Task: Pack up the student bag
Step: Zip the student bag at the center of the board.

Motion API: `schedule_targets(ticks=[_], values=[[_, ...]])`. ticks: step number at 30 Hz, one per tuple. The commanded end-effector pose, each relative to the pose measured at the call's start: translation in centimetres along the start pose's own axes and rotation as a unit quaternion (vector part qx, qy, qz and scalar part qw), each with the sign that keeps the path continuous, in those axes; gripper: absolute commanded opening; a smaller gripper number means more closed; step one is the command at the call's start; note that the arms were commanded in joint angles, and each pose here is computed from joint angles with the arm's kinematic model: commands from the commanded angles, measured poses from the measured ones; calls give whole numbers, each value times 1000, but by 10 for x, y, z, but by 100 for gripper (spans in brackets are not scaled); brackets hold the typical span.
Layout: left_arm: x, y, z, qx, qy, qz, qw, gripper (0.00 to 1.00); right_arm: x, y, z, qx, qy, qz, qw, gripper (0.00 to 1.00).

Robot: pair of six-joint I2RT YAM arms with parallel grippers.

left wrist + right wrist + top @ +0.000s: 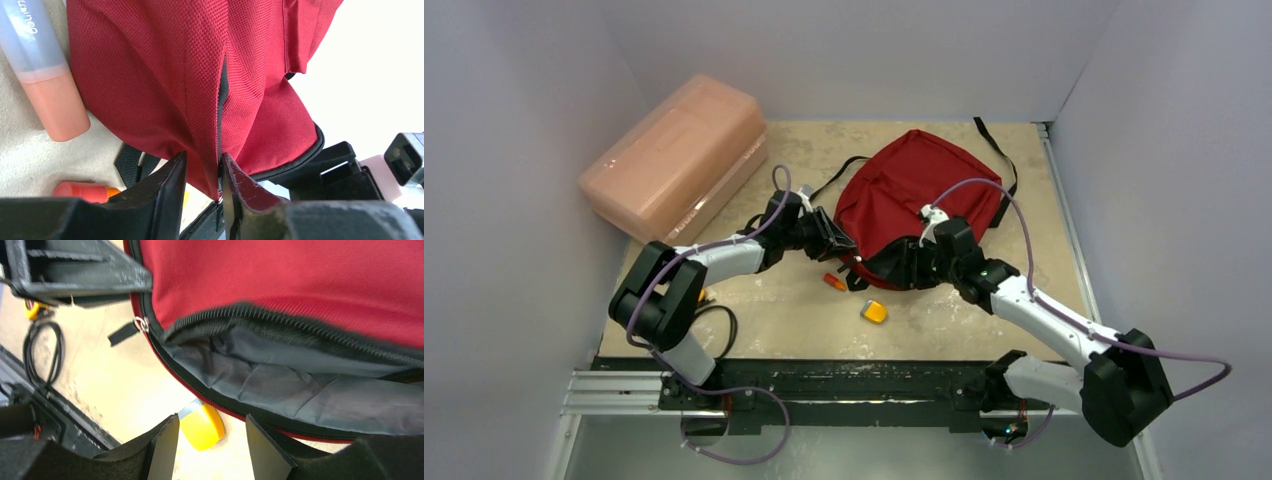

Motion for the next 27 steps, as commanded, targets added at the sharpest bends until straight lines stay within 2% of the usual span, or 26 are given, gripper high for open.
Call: schedule_targets(ticks=[1,4,6,11,14,19,24,27], values=[[-9,0,-19,43,-23,-11,999,28,-34,18,18,2,-49,-72,996,57],[-8,0,-21,56,-19,-6,998,21,-33,14,43,-68,-102,-67,990,60],[-7,-1,-21,61,-15,-3,998,18,-30,11,59,-98,-142,-71,982,65],[-4,-1,-21,79,-5,4,997,13,-32,6,80,-157,-262,-93,948,75],[-1,0,-20,80,-4,9,997,10,-25,-4,85,-169,-321,-81,928,76],[2,1,-18,80,-2,17,997,5,-23,-25,98,-154,-292,-98,939,76],[4,2,-16,82,-1,23,996,3,-26,-37,97,-131,-304,-136,934,73],[5,2,-15,83,-1,20,996,3,-33,-41,94,-95,-316,-163,930,67]])
Point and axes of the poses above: each gripper's point midway between its finger pads, its own y axis back along the fingers, its own z axis along the line the jaws close on, x = y × z, the point moved 6 cm from there along y, back along the fingers, and after that the axes turned 1 degree about -y, right-handed, at the moved point
